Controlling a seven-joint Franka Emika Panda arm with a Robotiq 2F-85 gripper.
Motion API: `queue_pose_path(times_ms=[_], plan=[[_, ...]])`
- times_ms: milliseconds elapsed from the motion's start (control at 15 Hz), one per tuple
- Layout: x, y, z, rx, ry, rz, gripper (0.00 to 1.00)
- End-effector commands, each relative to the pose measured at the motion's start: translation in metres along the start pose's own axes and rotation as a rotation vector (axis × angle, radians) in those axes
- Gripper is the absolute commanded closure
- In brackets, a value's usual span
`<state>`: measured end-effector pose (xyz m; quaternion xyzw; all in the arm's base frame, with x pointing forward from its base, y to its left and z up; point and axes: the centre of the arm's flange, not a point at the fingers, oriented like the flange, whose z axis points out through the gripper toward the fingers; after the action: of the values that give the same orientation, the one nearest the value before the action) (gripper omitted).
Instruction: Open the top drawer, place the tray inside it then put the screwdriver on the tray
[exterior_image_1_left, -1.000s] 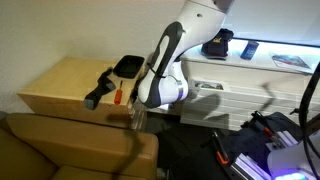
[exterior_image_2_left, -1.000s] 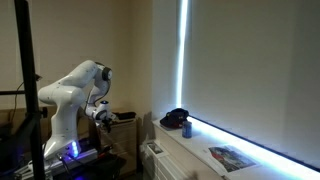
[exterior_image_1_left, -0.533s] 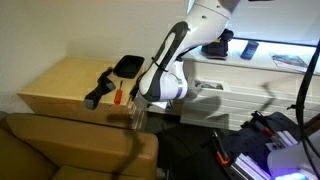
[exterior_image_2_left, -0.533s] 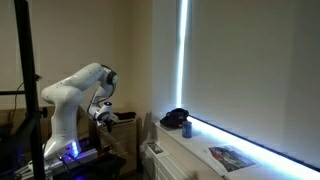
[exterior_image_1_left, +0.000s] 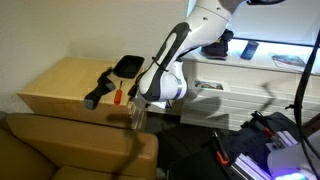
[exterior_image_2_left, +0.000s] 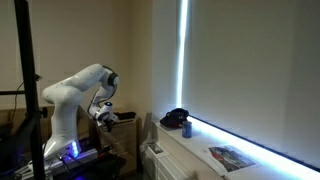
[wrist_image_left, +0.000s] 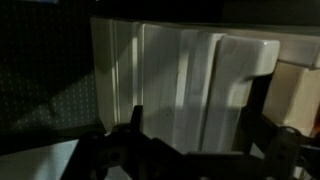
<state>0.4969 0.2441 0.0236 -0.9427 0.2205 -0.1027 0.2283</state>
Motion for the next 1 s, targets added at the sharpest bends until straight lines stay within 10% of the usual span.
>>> queue_pose_path(times_ms=[0,933], plan=[[-0.014,-0.016,0.01,0.016,0.033,-0.071,0.0],[0.029,0.083,-0.037,-0.012,0.042,0.235,0.0]])
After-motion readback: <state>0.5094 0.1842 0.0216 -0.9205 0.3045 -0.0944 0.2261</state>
